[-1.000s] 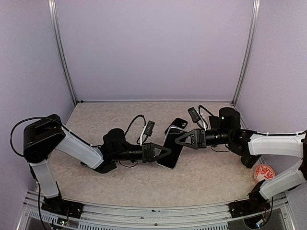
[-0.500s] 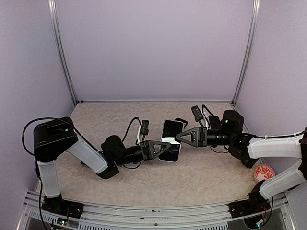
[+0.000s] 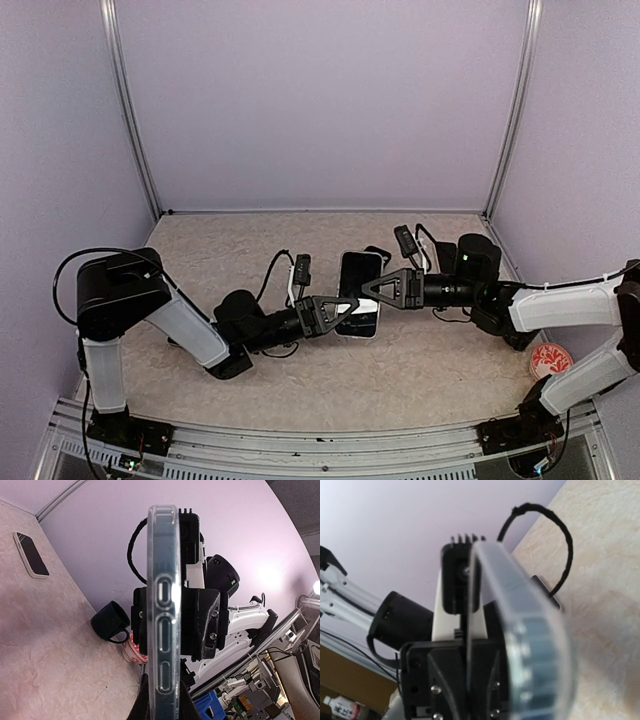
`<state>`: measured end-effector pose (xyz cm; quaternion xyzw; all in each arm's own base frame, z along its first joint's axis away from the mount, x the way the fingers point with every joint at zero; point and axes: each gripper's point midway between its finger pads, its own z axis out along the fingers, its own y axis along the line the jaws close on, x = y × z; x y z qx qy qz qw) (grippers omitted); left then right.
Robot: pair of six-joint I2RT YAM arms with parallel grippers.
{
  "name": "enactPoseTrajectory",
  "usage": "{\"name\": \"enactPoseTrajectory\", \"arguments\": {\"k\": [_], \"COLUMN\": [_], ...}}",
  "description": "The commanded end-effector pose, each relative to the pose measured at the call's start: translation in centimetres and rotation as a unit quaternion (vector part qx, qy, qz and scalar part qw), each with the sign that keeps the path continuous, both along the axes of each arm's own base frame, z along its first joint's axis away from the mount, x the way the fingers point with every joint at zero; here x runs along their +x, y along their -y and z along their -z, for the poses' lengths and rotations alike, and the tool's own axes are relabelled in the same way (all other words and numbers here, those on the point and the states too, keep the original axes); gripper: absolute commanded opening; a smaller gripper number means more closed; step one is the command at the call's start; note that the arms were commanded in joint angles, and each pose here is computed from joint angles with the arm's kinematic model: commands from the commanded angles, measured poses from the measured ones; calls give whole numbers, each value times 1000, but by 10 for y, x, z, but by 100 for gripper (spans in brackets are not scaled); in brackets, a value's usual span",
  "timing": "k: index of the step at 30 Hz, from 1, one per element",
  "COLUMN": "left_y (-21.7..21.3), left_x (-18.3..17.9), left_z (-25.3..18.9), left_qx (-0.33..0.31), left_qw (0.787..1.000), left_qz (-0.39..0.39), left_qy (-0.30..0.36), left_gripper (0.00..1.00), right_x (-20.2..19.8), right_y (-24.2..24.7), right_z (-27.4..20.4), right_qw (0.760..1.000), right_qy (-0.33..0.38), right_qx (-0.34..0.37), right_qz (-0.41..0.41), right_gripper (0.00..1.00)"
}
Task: Put the phone into the phone case
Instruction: Press the phone case against the phone.
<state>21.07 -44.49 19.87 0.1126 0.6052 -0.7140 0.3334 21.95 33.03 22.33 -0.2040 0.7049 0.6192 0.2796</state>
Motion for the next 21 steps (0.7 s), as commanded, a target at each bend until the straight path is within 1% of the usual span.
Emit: {"name": "enactPoseTrajectory", "arguments": {"k": [1, 4, 7, 8, 9, 13, 17, 19, 21], "left_y": [0, 1, 1, 1, 2, 2, -4, -8, -15], "left_x": [7, 8, 9, 9, 8, 9, 10, 12, 13], "left_z": [-21, -20, -19, -19, -18, -17, -16, -14, -11], "left_qx": [-25, -22, -19, -17, -14, 1, 15, 21, 27], "left_qw": [999, 999, 999, 999, 999, 999, 998, 998, 998], "left_qz": [-26, -29, -31, -32, -32, -36, -45, -49, -51], "left_qy": [20, 21, 21, 23, 24, 31, 36, 36, 33], "left_gripper": [0, 0, 0, 0, 0, 19, 44, 53, 59], "right_x": [-10, -9, -8, -8, -7, -4, 5, 12, 21], "right_y": [-10, -11, -11, -12, -12, -13, -9, -2, 6], "right_z": [-7, -6, -7, -7, -7, -9, -7, -5, -2], "right_qw": [999, 999, 999, 999, 999, 999, 999, 999, 999], "right_qy": [16, 16, 17, 17, 18, 23, 22, 20, 13], "right_qx": [14, 14, 14, 14, 13, 1, -20, -31, -42], "right_qz": [-24, -25, -25, -25, -25, -25, -20, -15, -9], "right_gripper": [26, 16, 3, 0, 0, 0, 0, 0, 0]}}
